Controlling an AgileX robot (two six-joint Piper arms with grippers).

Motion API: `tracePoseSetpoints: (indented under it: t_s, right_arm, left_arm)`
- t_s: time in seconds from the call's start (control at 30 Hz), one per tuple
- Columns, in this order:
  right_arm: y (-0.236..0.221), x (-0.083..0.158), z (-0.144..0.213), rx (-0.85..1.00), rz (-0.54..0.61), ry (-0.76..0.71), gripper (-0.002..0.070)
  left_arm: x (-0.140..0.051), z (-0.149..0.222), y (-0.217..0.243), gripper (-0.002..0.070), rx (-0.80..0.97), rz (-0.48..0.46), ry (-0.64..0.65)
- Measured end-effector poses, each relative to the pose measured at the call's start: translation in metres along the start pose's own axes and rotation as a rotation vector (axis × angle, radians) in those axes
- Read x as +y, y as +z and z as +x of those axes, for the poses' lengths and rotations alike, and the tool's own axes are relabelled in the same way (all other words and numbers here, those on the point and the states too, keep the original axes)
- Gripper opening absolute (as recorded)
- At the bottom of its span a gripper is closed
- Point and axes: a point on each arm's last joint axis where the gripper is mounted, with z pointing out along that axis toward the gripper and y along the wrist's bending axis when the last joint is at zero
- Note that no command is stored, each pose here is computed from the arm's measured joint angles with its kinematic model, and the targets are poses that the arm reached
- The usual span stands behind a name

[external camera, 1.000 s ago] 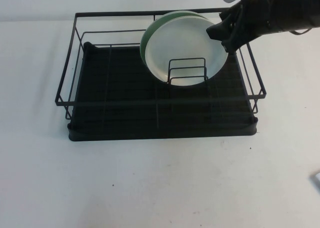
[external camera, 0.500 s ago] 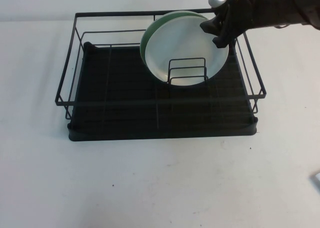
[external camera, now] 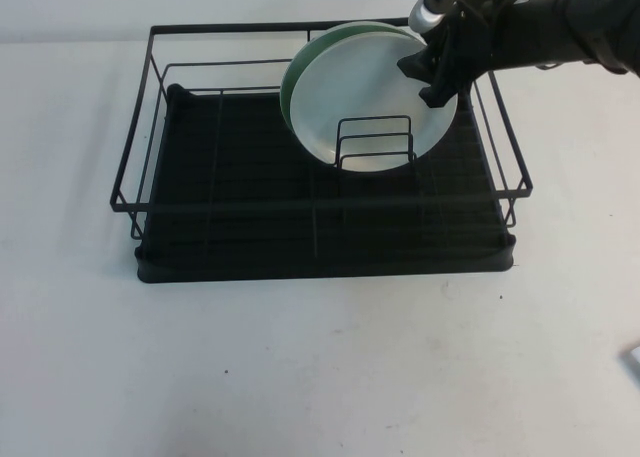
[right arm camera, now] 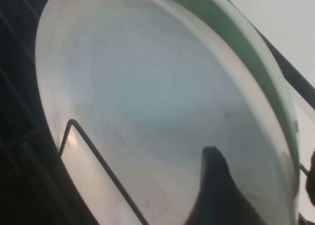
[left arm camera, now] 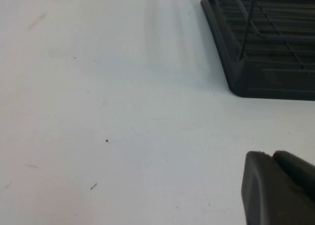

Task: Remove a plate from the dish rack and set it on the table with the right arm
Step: Grasp the plate from the shelf

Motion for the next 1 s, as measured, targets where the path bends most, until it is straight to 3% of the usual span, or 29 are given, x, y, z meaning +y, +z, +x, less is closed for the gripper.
tracePoseSetpoints:
  t_s: [0.4,0.7,1.0]
  right_arm:
    - [0.0022,-0.0003,0.0017,0.001,0.006,-0.003,0.0267]
    - [0.0018,-0.0023,0.0007,-0.002,0.023,-0.023,0.0052]
    - [-0.0033,-0.0032,-0.0042,-0.008,0.025,-0.045,0.0049]
  left_arm:
    - [0.0000,0.0000,0.0000,-0.0004,0.000,0.000,0.000]
    - [0.0000,0.0000,0.0000,-0.0004,0.000,0.000,0.000]
    - [0.0000,0.0000,0.0000,-0.0004,0.000,0.000,0.000]
